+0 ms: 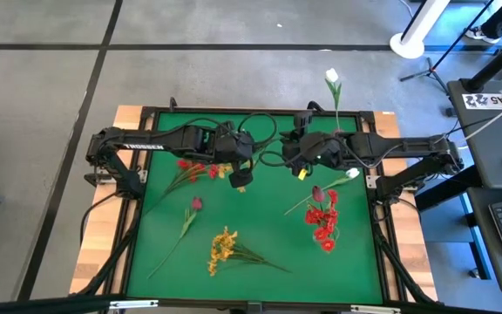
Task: Sort flowers into vase by color
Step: Put the top yellow flowers into the purple vase
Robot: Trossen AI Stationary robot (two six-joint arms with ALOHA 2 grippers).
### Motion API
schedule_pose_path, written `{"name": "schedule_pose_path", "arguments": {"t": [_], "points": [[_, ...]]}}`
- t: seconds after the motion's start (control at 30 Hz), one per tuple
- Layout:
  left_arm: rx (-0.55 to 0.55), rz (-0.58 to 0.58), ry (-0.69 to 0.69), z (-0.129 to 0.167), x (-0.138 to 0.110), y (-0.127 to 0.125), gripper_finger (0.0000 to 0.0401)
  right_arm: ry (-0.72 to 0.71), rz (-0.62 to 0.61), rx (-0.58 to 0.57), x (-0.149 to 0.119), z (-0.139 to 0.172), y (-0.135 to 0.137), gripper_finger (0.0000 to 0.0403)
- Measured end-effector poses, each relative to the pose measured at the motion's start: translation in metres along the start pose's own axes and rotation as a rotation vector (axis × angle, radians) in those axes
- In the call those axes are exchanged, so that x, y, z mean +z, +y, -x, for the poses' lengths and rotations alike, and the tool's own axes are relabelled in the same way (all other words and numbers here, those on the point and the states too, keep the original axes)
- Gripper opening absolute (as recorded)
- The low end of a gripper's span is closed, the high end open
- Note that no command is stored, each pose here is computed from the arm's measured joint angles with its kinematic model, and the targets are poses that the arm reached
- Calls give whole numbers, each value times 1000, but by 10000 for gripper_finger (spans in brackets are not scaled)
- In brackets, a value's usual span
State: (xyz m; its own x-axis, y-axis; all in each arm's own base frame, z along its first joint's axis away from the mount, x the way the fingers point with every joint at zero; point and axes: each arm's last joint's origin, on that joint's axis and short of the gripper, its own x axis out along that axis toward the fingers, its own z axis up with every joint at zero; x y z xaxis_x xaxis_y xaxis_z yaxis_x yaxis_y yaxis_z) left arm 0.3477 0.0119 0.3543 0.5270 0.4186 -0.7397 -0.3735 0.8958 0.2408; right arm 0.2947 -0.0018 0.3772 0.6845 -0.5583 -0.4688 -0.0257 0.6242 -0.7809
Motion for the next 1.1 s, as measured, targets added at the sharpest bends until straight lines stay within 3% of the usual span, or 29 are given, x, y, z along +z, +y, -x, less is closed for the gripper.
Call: {"name": "schedule_pose_path", "arguments": {"t": [0.17, 0.3, 0.57, 0.73, 0.93, 1.1], "points": [[2, 2, 0, 0, 0, 0, 0, 18, 21, 24, -2, 0, 3, 12], [19, 7, -8, 0, 1, 1, 11, 29, 9, 31, -4, 0, 3, 17], [86, -7, -37, 4, 0, -6, 87, 70, 5, 41, -8, 0, 5, 11], [243, -59, -89, 16, -2, -14, 124, 101, -11, 8, -9, 1, 4, 7], [371, -41, -227, 63, -6, -12, 152, 69, -163, 1, -20, 13, -13, 6], [320, 6, -343, 102, -10, -9, 156, -28, -376, 50, -39, 31, -37, 7]]}}
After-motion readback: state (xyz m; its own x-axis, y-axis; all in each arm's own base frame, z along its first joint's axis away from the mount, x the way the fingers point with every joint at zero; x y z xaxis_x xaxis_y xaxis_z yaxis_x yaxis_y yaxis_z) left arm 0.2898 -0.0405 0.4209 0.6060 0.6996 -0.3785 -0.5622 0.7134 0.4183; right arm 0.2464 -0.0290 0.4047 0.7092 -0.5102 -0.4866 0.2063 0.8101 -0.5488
